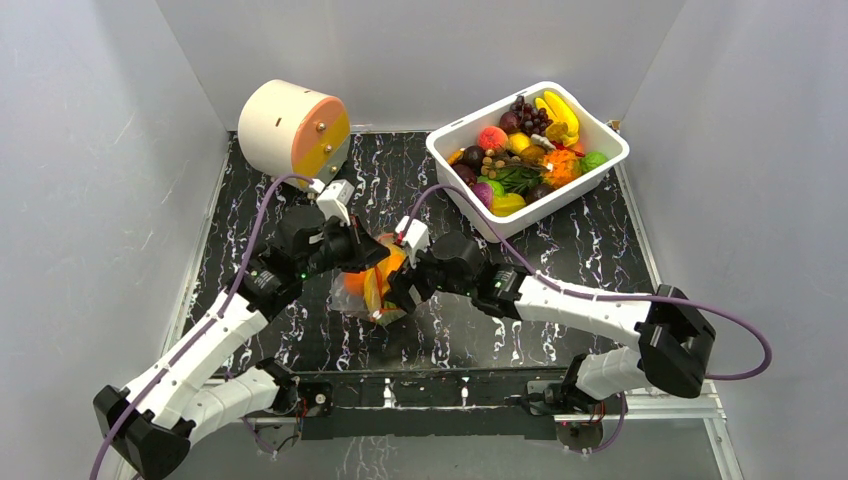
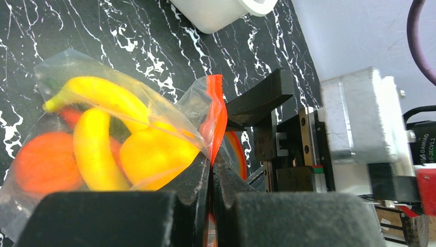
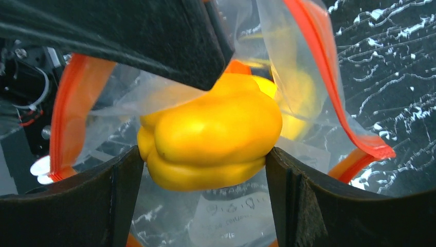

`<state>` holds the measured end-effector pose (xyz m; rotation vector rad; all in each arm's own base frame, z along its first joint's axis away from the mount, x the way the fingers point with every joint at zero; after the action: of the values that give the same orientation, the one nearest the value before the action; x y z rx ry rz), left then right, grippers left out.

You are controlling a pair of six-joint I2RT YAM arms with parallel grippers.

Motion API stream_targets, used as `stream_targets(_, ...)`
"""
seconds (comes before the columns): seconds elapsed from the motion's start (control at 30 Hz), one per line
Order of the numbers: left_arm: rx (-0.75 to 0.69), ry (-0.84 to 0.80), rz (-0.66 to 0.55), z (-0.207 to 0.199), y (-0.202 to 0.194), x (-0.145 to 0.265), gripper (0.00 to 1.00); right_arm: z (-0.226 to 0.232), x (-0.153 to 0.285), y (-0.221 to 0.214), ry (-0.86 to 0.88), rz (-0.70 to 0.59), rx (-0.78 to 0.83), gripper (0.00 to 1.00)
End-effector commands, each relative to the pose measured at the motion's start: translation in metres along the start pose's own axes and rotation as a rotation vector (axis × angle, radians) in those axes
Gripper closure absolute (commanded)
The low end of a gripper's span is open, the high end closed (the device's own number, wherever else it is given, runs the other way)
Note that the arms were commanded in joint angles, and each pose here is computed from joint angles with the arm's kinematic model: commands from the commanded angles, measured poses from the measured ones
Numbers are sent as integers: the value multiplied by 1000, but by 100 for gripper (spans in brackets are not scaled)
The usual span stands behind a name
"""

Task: Place the food in the zip-top bag and seal the zipper
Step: Place the fake vegetable in the zipper food storage bag.

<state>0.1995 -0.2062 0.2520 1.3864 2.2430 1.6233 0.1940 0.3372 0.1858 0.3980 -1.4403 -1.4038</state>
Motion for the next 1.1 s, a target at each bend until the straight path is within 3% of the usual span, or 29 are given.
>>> stream_targets(0.0,-10,-31,-3,-7,6,-4,100,15,-8,25,88,-191,-45,54)
stream_targets(0.23,-11,-4,12,-3,6,-7,100,23,-17,12,179,-254,-50,51)
stream_targets(0.4,4,22,-42,0,12,-3,100,28,-23,4,246,-297,-28,48)
stream_targets(0.63,35,-1,-62,-3,11,-2,100,28,-47,9,253,-325,-24,45)
stream_targets(0.83,33,47,-96,5,12,4,100,31,-66,13,269,-325,2,32)
stream_targets(0.9,34,70,-107,8,11,7,100,32,-68,15,269,-313,12,21)
stream_targets(0.93,32,82,-108,11,10,7,100,33,-67,16,264,-309,15,9)
stream_targets(0.97,31,92,-114,12,10,9,100,32,-65,18,255,-306,17,3)
stream_targets(1.07,23,119,-122,17,9,11,100,25,-57,20,198,-292,19,2)
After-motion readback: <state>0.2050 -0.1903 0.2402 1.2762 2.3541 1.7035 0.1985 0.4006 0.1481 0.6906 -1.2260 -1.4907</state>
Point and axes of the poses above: each gripper's point midway between its finger pads, its own x axis back along the fingers, its own z axis along the line the jaws close on, y = z × x, the point moved 3 cm from there along x, back along the fingers, and after that the axes turned 10 degrees about -x, right-handed, at the moved point
